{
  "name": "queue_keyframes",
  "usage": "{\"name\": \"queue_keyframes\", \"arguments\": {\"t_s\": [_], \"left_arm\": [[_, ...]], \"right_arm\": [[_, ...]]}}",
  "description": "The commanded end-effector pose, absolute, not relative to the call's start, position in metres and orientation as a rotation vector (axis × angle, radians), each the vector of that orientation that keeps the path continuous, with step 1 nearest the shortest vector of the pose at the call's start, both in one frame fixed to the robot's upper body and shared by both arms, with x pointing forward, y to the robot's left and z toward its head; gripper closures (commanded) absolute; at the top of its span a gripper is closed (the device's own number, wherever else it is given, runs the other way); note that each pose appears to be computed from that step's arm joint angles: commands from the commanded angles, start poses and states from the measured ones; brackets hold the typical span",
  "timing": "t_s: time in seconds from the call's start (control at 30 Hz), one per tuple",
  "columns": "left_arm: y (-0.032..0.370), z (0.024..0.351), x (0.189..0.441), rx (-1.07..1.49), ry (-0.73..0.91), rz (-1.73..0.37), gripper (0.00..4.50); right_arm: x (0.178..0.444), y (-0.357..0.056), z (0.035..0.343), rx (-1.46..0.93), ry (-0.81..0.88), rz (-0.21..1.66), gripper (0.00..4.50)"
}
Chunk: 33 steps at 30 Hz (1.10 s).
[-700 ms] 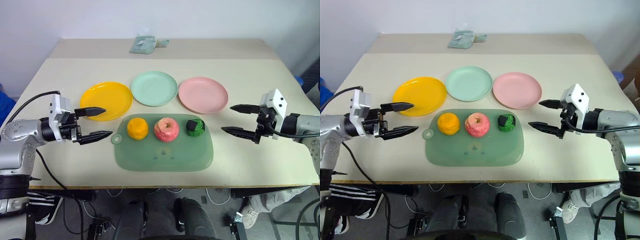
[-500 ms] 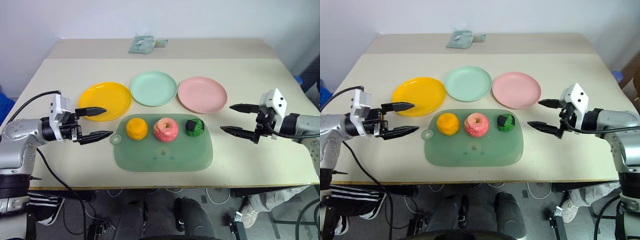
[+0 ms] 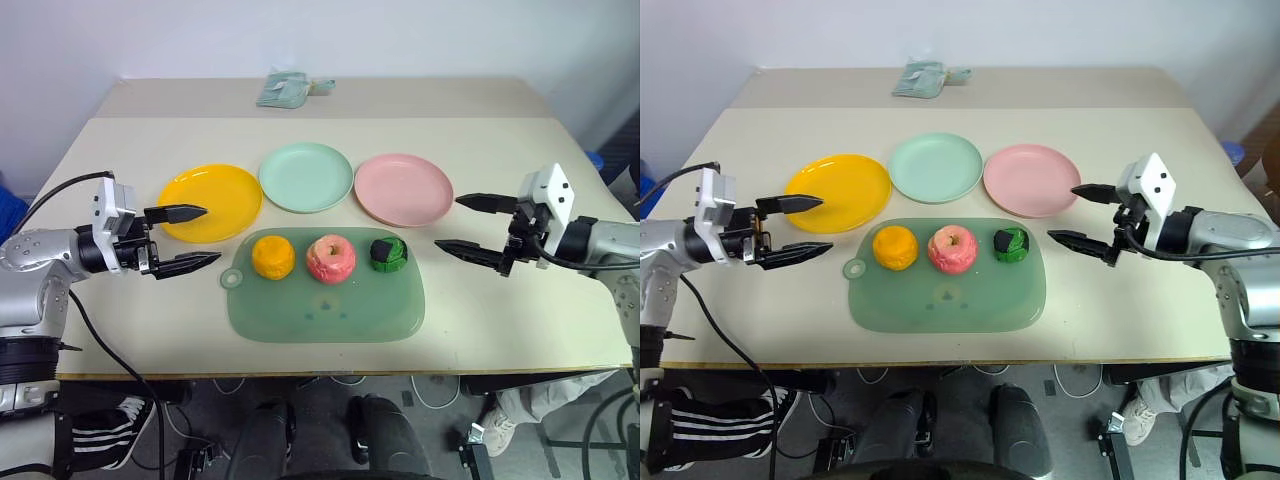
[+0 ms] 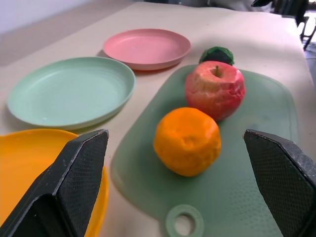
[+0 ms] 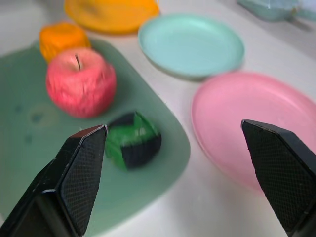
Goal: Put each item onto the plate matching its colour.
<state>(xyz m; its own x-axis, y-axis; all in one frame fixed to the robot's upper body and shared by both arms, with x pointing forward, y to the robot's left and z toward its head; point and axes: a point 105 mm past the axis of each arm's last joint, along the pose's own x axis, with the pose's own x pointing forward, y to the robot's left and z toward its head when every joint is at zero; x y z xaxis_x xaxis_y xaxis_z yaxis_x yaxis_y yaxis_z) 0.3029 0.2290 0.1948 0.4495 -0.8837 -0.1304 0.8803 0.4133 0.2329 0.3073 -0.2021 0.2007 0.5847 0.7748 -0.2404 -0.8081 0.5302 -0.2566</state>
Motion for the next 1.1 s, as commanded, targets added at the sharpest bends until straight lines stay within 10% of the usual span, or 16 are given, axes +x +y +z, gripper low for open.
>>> {"name": "queue_keyframes", "arguments": {"t_s": [0.03,1.1], "left_arm": [[0.233,0.215,0.298,0.324,-0.058,-1.099,0.00],[0.181,0.170,0.323,0.232,0.051,-1.216,0.00]], "right_arm": [[0.305,-0.187,0.216,-0.351,0.050,0.991,0.06],[0.254,-0.139,0.244,-0.259,0.074,1.252,0.06]]}}
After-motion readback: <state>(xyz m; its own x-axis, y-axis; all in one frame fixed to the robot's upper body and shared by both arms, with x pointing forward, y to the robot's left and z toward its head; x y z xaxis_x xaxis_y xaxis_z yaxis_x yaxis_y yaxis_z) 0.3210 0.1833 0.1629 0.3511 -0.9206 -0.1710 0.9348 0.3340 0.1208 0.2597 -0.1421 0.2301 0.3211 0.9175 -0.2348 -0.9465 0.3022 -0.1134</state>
